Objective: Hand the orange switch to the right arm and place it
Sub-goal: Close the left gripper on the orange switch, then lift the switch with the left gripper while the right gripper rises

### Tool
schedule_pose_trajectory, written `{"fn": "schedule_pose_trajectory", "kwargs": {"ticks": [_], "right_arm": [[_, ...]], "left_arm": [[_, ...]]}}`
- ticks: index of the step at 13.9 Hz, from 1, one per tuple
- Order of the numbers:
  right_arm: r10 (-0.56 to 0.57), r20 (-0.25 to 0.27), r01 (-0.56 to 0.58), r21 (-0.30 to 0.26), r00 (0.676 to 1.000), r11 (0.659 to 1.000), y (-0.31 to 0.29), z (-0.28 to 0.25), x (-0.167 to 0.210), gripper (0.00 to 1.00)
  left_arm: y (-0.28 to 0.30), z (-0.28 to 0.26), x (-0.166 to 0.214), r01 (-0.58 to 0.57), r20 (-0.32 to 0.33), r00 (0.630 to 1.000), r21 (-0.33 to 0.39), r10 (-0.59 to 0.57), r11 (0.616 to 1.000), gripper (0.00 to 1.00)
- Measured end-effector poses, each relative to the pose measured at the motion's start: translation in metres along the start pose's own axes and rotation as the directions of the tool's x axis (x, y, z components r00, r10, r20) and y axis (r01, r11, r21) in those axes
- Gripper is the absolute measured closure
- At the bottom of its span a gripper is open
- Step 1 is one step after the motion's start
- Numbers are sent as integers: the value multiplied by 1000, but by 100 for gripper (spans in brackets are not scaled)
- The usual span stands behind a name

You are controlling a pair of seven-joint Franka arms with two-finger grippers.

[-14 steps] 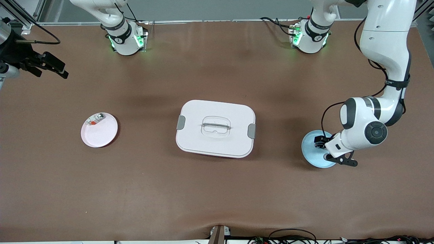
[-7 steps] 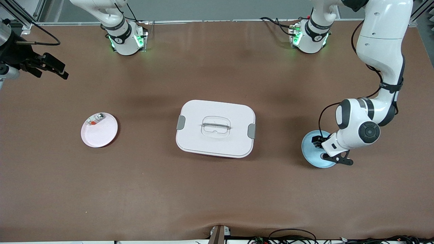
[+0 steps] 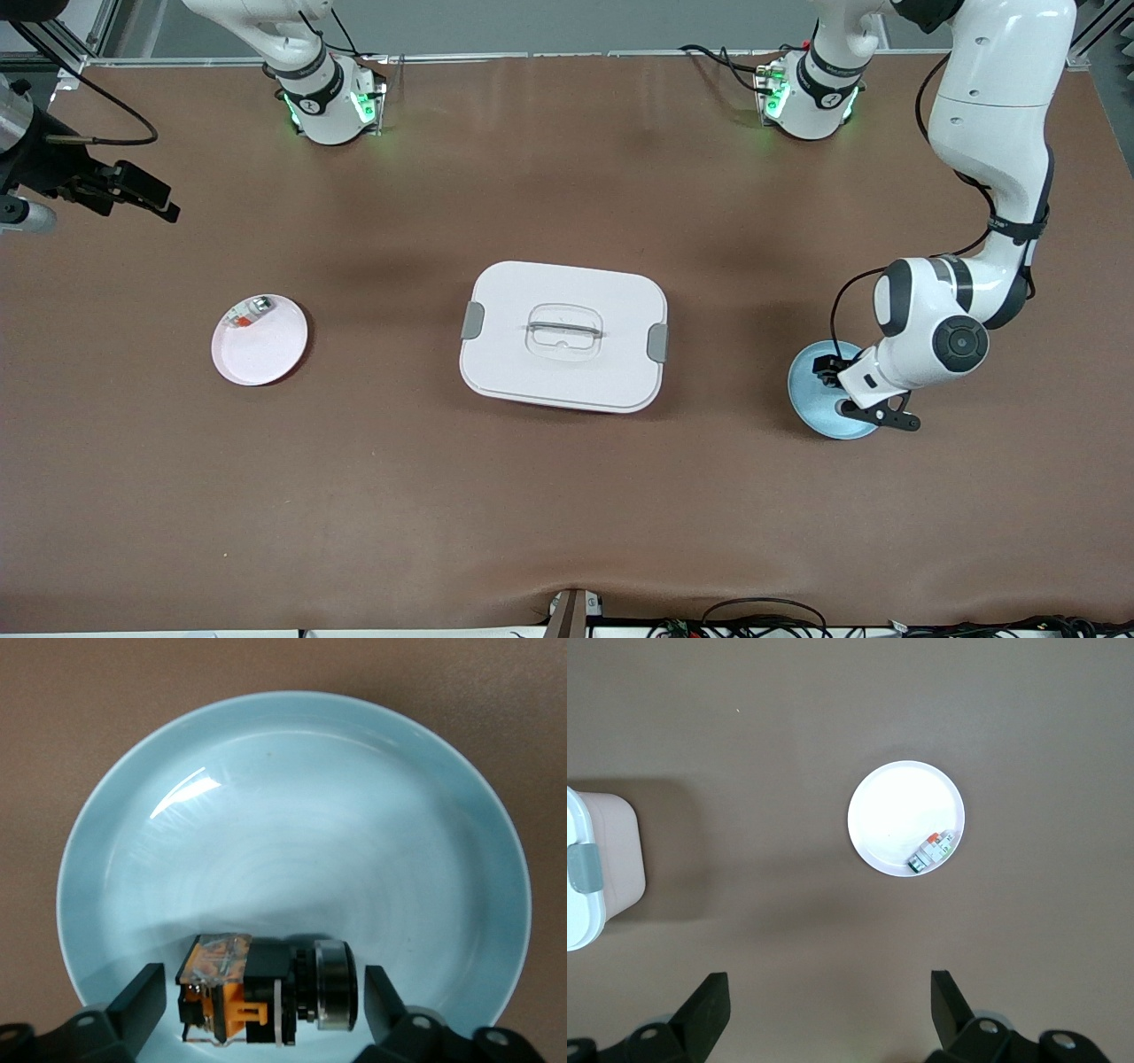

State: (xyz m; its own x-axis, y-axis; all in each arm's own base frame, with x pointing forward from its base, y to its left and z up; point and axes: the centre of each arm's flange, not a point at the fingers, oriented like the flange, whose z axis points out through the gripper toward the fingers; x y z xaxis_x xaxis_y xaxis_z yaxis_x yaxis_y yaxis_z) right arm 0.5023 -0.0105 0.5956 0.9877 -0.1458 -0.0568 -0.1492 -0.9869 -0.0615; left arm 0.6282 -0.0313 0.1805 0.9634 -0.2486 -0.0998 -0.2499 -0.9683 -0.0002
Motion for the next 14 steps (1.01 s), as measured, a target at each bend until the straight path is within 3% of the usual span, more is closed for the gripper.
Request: {"fn": "schedule_pose_trajectory", "kwargs": {"ticks": [1,4,8,12,14], "right_arm": [[0,4,0,0,1000,1000,0,2,1,0],[-1,6,1,-1,1000,1000,-1,3,3,0],[-6,11,6,-2,1000,1000,-3,7,6,0],[-6,99,7,-9,995,1000,-6,53,33,0],[-5,116,6,-10,993,1000,-6,64,43,0]], "left_arm": [[0,0,0,0,-1,1000,0,0,1000,4],[0,-1,0,0,-4,1000,1,0,1000,28],[0,-1,1,0,-7,1000,2,0,1000,28],[-2,-5,1,3,-11,1000,2,-3,1000,28],[-2,-15,-1,4,4,1000,-3,-4,1000,28]]}}
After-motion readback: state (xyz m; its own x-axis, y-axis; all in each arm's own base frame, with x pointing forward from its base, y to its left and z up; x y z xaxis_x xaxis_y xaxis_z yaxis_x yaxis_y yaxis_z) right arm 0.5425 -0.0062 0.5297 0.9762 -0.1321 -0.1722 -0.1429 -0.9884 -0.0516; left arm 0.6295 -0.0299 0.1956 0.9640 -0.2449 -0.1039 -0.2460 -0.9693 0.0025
